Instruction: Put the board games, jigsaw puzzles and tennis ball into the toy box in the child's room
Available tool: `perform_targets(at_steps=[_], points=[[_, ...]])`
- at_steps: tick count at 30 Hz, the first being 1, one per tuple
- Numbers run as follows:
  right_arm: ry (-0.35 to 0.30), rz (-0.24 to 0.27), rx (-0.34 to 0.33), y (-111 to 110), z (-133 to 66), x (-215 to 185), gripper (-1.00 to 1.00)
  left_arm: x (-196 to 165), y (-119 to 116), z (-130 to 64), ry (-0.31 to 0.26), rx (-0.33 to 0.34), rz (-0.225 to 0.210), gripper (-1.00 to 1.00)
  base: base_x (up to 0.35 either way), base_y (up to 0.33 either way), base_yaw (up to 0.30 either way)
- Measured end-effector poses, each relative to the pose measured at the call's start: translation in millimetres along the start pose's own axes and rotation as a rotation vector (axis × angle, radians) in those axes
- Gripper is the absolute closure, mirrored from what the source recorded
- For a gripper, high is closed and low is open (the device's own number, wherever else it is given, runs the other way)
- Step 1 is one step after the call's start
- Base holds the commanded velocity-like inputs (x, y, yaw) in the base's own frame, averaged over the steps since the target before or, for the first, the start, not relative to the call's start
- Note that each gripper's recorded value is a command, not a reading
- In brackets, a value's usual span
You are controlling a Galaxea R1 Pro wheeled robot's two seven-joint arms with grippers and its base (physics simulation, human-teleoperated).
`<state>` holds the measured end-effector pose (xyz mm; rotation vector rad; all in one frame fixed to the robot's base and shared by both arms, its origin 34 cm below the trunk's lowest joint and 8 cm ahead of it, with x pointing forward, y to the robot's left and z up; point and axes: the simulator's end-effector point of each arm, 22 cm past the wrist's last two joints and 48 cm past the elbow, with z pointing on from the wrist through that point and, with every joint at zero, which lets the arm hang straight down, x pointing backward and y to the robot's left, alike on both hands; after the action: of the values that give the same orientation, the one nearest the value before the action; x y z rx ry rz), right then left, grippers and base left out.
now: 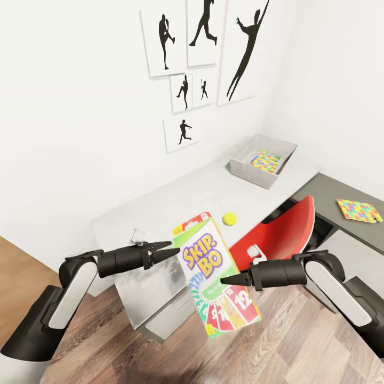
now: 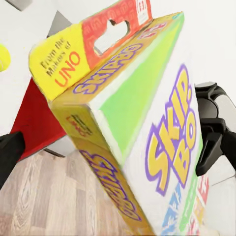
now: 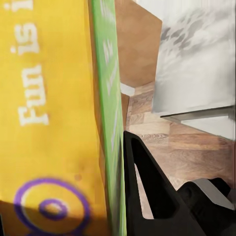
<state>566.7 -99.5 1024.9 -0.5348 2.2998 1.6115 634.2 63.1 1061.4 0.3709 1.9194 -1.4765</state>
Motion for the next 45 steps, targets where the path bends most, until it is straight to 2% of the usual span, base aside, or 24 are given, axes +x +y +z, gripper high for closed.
perform_targets(at_steps=[1,7,8,10,15,19,20,24,25,31,33,36,45], points=[[-0.048,-0.013,0.023,-4.4,-13.7,-16.0,1.0,-9.0,10.3,-11.6,-0.025,-0.031,-0.001,-1.0,0.0,0.0,0.0],[-0.124,-0.03,0.062,-10.7,-42.8,-40.5,1.0,-30.4,32.0,-38.8,-0.097,-0.094,-0.017,-1.0,0.0,0.0,0.0],[-0.124,-0.029,0.061,-10.4,-42.9,-40.5,1.0,-30.5,32.2,-39.0,-0.097,-0.095,-0.018,-1.0,0.0,0.0,0.0],[-0.16,-0.041,0.089,-14.6,-59.7,-51.5,1.0,-37.2,40.3,-51.1,-0.127,-0.12,-0.029,-1.0,0.0,0.0,0.0],[-0.269,-0.071,0.156,-20.8,-108.2,-82.4,1.0,-54.2,65.3,-91.7,-0.224,-0.206,-0.082,-1.0,0.0,0.0,0.0],[-0.359,-0.098,0.198,-20.2,-145.2,-105.8,1.0,-61.3,71.2,-112.8,-0.27,-0.221,-0.139,-1.0,0.0,0.0,0.0],[-0.359,-0.096,0.196,-19.9,-145.3,-105.7,1.0,-61.3,71.2,-112.9,-0.27,-0.221,-0.14,-1.0,0.0,0.0,0.0],[-0.438,-0.13,0.236,-16.0,-181.0,-126.5,1.0,-63.8,68.7,-120.9,-0.291,-0.21,-0.167,-1.0,0.0,0.0,-0.006],[-0.474,-0.149,0.257,-13.7,-198.0,-135.9,1.0,-63.8,68.2,-123.1,-0.297,-0.207,-0.177,-1.0,0.0,0.0,-0.036],[-0.507,-0.166,0.267,-8.3,-212.9,-145.2,1.0,-64.6,66.1,-124.2,-0.301,-0.202,-0.181,-1.0,-0.041,-0.025,-0.038],[-0.562,-0.183,0.28,-2.9,-233.6,-154.7,1.0,-66.8,64.1,-125.8,-0.306,-0.201,-0.175,-1.0,-0.123,-0.179,-0.01],[-0.6,-0.192,0.293,-0.3,-248.4,-159.9,1.0,-68.3,63.5,-127.4,-0.311,-0.202,-0.173,-1.0,-0.083,-0.237,0.02],[-0.645,-0.203,0.31,3.4,-267.1,-166.3,1.0,-69.0,63.5,-128.2,-0.314,-0.202,-0.174,-1.0,-0.018,-0.278,0.209]])
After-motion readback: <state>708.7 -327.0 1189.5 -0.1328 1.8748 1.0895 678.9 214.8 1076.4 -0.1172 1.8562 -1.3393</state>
